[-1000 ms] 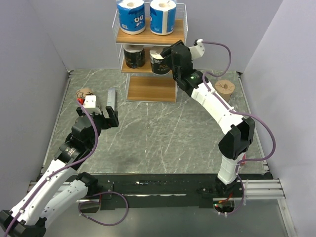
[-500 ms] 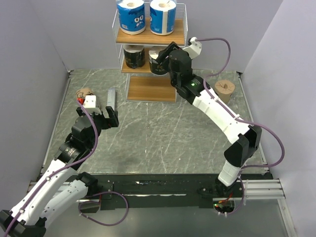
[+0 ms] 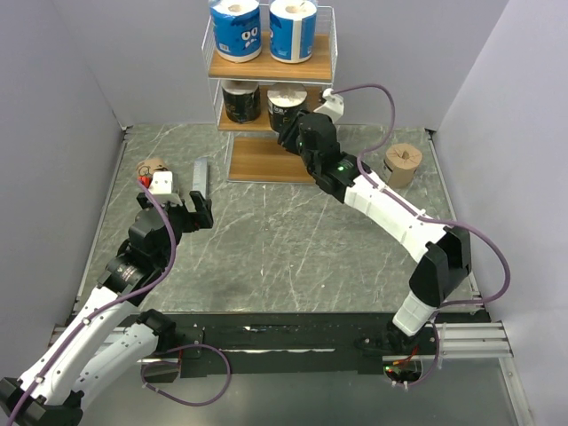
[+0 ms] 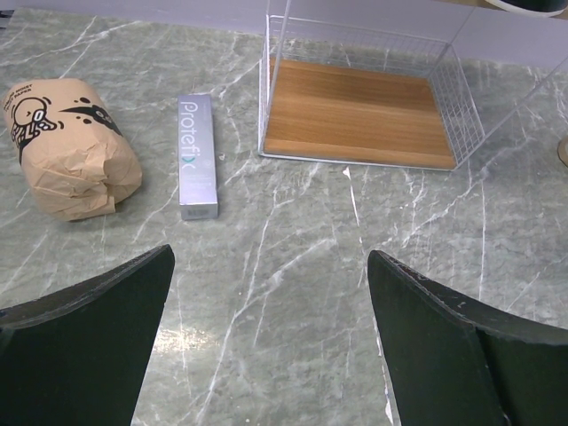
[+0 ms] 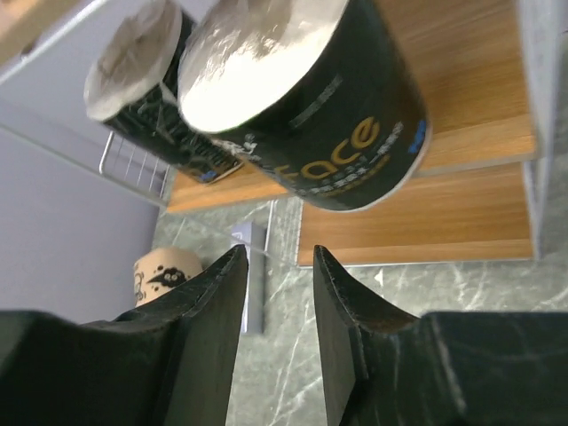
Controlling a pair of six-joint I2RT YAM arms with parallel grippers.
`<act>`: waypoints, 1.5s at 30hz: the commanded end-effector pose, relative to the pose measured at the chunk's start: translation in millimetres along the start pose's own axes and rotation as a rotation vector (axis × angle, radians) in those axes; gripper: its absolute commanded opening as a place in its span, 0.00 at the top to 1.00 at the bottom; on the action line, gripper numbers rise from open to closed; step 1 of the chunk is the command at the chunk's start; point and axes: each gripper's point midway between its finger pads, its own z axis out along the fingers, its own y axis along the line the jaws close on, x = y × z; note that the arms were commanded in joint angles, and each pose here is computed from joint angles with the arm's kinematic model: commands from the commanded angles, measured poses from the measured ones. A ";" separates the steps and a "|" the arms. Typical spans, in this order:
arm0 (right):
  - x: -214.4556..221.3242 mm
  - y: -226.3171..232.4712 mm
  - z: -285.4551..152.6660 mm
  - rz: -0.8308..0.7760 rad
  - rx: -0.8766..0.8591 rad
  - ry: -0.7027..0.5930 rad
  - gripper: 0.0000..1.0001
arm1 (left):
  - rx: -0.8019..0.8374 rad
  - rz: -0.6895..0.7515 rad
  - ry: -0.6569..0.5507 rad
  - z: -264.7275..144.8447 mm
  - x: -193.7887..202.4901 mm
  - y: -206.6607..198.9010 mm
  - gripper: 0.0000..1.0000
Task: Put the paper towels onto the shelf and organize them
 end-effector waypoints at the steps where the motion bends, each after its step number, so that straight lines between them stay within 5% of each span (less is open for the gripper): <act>1: -13.5 28.1 7.7 0.034 -0.096 -0.061 0.57 | -0.003 -0.028 -0.067 -3.1 -21.3 -1.2 0.04; 33: -50.9 -0.6 79.6 -0.083 0.126 -0.274 0.56 | -0.021 -0.024 -0.066 -2.3 -19.5 2.0 0.03; 39: -56.8 16.8 60.0 -0.090 0.028 -0.263 0.53 | -0.033 -0.021 -0.065 -1.9 -18.6 4.1 0.03; 45: -27.2 11.9 13.2 -0.152 -0.102 -0.099 0.45 | -0.036 -0.021 -0.065 -2.0 -19.1 4.6 0.03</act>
